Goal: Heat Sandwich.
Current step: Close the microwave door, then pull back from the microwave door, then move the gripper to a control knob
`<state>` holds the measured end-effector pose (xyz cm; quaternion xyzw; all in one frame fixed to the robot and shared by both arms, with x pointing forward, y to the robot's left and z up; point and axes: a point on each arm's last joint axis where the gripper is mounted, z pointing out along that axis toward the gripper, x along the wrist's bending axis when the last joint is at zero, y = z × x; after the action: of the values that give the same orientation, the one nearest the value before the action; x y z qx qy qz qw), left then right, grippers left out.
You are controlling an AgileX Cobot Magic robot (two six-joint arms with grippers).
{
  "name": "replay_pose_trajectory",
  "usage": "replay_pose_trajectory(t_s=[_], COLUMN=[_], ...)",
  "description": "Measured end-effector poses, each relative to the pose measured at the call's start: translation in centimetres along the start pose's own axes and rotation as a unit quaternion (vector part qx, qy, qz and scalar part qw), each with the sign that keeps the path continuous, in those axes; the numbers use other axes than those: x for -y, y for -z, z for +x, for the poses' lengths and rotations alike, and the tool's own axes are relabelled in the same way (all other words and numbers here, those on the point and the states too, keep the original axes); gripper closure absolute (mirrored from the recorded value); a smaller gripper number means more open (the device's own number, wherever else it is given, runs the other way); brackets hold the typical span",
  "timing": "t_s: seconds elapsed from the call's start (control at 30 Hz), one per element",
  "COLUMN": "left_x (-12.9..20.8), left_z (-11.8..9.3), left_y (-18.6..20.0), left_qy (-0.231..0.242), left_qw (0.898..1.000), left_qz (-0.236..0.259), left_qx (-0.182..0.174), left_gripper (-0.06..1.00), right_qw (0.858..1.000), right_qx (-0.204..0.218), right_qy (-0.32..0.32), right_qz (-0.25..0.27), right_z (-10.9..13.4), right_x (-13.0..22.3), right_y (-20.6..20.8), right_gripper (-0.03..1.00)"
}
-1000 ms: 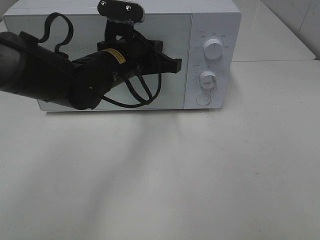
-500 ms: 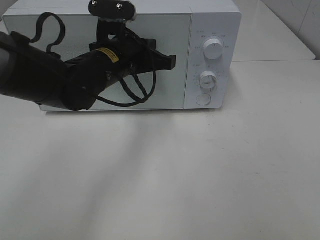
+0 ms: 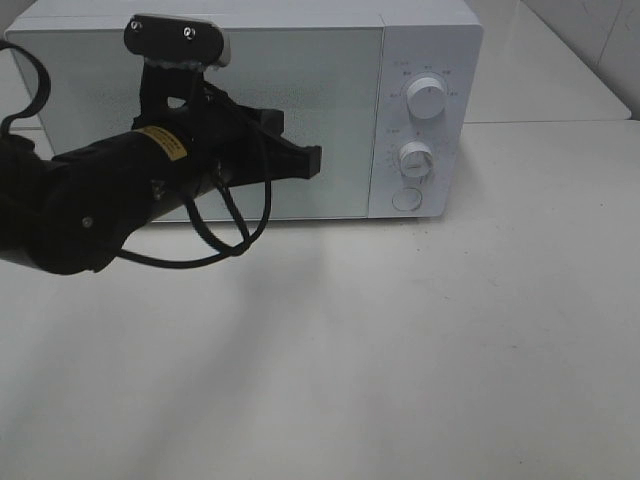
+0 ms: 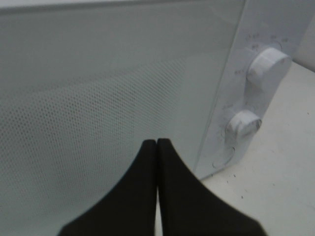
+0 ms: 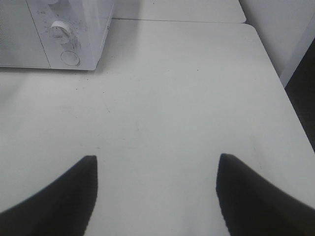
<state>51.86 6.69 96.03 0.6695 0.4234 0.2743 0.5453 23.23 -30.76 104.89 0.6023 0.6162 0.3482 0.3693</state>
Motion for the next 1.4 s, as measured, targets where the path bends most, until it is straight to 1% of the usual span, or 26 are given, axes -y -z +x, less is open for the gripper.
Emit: replay_pose_trajectory(t_s=[0.07,0.1,0.13,0.17,0.2,0.27,0.3,0.33,0.4,0.43,0.57,0.6,0.73,0.77,0.8,0.87,0.9,0.93,0.97,1.03,1.07,1.17,1.2,1.23,1.33,1.4], left_x=[0.7,0.9,0.9,1.0,1.5,1.8,1.8,2.0,2.0,2.0,1.6,1.6,1.2,1.2,1.2,1.1,0.8,0.8,0.7,0.0,0.0,-0.7,-0.7,-1.2,-2.2,-2.5], left_z=[-0.1,-0.1,-0.1,-0.1,-0.1,-0.1,-0.1,-0.2,-0.3,-0.3,-0.5,-0.5,0.1,0.1,1.1,2.4,3.9,3.9,4.4,6.5,6.5,8.5,8.5,9.7,11.5,11.9], left_y=[1.2,1.6,1.6,2.0,2.7,3.3,3.3,3.9,4.4,4.4,5.7,5.7,7.2,7.2,7.8,8.4,9.1,9.1,9.5,10.9,10.9,12.5,12.5,13.7,16.2,16.9], left_qy=[-0.002,-0.002,-0.002,-0.001,-0.001,0.002,0.002,0.005,0.006,0.006,0.009,0.009,0.017,0.017,0.027,0.043,0.06,0.06,0.065,0.085,0.085,0.103,0.103,0.117,0.138,0.143], left_qw=[0.999,0.999,0.999,0.998,0.995,0.991,0.991,0.986,0.982,0.982,0.971,0.971,0.956,0.956,0.947,0.937,0.926,0.926,0.922,0.912,0.912,0.902,0.902,0.898,0.892,0.891], left_qz=[0.033,0.048,0.048,0.06,0.097,0.129,0.129,0.163,0.185,0.185,0.232,0.232,0.287,0.287,0.318,0.347,0.373,0.373,0.381,0.401,0.401,0.417,0.417,0.421,0.422,0.421], left_qx=[0.007,0.009,0.009,0.011,0.016,0.021,0.021,0.027,0.032,0.032,0.048,0.048,0.051,0.051,0.043,0.029,0.015,0.015,0.009,-0.013,-0.013,-0.038,-0.038,-0.057,-0.088,-0.097], left_gripper=[0.93,0.89,0.89,0.82,0.62,0.33,0.33,0.1,0.01,0.01,-0.02,-0.02,-0.02,-0.02,-0.02,-0.02,-0.02,-0.02,-0.02,-0.02,-0.02,-0.02,-0.02,-0.02,-0.02,-0.02], right_qw=[1.0,1.0,1.0,1.0,1.0,1.0,1.0,1.0,1.0,1.0,1.0,1.0,1.0,1.0,1.0,1.0,1.0,1.0,1.0,1.0,1.0,1.0,1.0,1.0,1.0,1.0], right_qx=[0.0,0.0,0.0,0.0,0.0,0.0,0.0,0.0,0.0,0.0,0.0,0.0,0.0,0.0,0.0,0.0,0.0,0.0,0.0,0.0,0.0,0.0,0.0,0.0,0.0,0.0], right_qy=[0.0,0.0,0.0,0.0,0.0,0.0,0.0,0.0,0.0,0.0,0.0,0.0,0.0,0.0,0.0,0.0,0.0,0.0,0.0,0.0,0.0,0.0,0.0,0.0,0.0,0.0], right_qz=[0.0,0.0,0.0,0.0,0.0,0.0,0.0,0.0,0.0,0.0,0.0,0.0,0.0,0.0,0.0,0.0,0.0,0.0,0.0,0.0,0.0,0.0,0.0,0.0,0.0,0.0], right_z=[0.0,0.0,0.0,0.0,0.0,0.0,0.0,0.0,0.0,0.0,0.0,0.0,0.0,0.0,0.0,0.0,0.0,0.0,0.0,0.0,0.0,0.0,0.0,0.0,0.0,0.0], right_x=[0.0,0.0,0.0,0.0,0.0,0.0,0.0,0.0,0.0,0.0,0.0,0.0,0.0,0.0,0.0,0.0,0.0,0.0,0.0,0.0,0.0,0.0,0.0,0.0,0.0,0.0], right_y=[0.0,0.0,0.0,0.0,0.0,0.0,0.0,0.0,0.0,0.0,0.0,0.0,0.0,0.0,0.0,0.0,0.0,0.0,0.0,0.0,0.0,0.0,0.0,0.0,0.0,0.0], right_gripper=[0.3,0.3,0.3,0.3,0.3,0.3,0.3,0.3,0.3,0.3,0.3,0.3,0.3,0.3,0.3,0.3,0.3,0.3,0.3,0.31,0.31,0.31,0.31,0.31,0.31,0.31])
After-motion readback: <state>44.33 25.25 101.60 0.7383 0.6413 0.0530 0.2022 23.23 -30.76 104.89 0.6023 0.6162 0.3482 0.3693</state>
